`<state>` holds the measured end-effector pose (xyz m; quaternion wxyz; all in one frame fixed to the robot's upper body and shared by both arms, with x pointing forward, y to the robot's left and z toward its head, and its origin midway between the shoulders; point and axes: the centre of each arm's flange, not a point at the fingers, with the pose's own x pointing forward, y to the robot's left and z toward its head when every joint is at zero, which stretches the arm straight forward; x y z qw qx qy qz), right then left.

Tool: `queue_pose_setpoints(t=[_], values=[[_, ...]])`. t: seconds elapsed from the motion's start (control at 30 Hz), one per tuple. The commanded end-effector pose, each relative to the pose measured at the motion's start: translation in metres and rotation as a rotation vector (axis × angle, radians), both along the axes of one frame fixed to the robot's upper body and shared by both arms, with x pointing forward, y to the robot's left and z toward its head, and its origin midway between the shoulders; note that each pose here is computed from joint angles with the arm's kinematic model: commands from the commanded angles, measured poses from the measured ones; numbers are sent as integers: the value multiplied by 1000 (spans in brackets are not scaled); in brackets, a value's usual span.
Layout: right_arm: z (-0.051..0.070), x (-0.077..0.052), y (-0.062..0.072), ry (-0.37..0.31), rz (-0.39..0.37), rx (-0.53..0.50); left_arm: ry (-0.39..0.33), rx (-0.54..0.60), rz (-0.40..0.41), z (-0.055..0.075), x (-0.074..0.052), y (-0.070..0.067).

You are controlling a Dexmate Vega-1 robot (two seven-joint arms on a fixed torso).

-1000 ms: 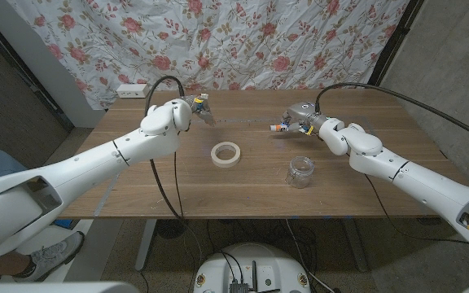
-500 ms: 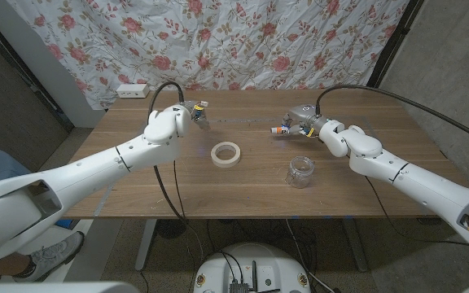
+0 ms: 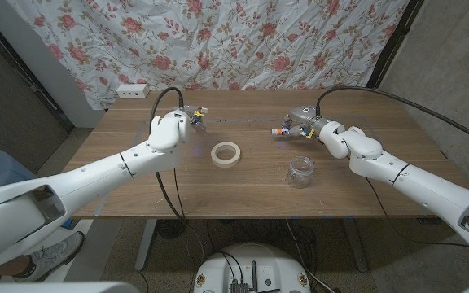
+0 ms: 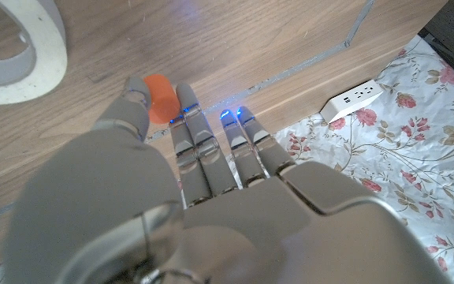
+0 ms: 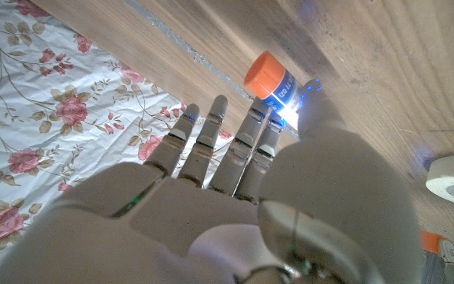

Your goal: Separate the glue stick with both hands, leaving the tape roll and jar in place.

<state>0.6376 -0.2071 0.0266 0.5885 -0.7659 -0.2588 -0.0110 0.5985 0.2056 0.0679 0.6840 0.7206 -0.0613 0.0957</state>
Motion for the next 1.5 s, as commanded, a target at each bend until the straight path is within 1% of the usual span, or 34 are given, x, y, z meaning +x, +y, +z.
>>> queue_pose_setpoints(t=[0.03,0.43,0.6,0.77,0.87,1.13,1.5], values=[[-3,-1,1,5,-4,-12,30,15,28,-12,6,4],[-9,4,0,19,-20,-18,48,26,50,-19,8,7],[-13,6,-1,16,-21,-15,45,45,66,-21,9,6],[-16,7,-2,22,-26,-15,55,40,64,-24,10,6],[-18,9,-3,22,-31,-11,53,48,64,-26,12,6],[-21,10,-5,27,-42,-11,77,43,73,-32,16,8],[-24,15,-6,50,-50,-18,106,60,93,-37,23,11]])
